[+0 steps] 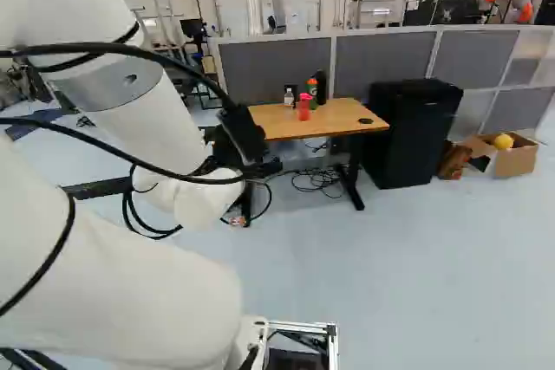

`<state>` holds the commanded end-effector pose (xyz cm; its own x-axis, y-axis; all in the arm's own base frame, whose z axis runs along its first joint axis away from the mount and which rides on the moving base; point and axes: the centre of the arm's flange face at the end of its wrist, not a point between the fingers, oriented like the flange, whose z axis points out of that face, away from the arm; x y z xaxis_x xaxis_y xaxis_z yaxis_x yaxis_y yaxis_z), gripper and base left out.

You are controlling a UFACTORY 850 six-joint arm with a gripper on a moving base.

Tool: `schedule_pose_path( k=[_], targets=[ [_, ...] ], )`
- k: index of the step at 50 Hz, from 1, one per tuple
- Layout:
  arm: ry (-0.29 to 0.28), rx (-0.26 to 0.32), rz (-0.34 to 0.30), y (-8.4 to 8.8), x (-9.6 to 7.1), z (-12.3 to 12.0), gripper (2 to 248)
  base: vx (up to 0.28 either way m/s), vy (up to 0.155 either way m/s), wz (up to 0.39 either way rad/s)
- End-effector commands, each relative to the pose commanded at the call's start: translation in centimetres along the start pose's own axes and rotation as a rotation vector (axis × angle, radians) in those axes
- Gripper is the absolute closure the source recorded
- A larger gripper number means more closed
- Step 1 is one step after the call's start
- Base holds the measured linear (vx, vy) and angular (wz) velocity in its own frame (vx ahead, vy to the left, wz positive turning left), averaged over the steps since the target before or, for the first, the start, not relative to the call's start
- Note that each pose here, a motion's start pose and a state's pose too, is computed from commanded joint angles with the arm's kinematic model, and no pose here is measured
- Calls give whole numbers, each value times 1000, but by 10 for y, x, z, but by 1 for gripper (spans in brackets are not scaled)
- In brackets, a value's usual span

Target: Pick up the green bottle from the table

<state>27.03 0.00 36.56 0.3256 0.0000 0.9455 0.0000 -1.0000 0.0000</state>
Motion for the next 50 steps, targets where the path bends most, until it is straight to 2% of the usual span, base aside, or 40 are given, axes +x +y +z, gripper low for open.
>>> schedule_pose_path(
  k=[8,14,50],
  targets=[
    [0,0,0,0,0,0,3,82,-8,33],
    [0,0,0,0,0,0,3,165,-99,-53],
    [0,0,0,0,0,0,3,210,-141,-150]
  ],
)
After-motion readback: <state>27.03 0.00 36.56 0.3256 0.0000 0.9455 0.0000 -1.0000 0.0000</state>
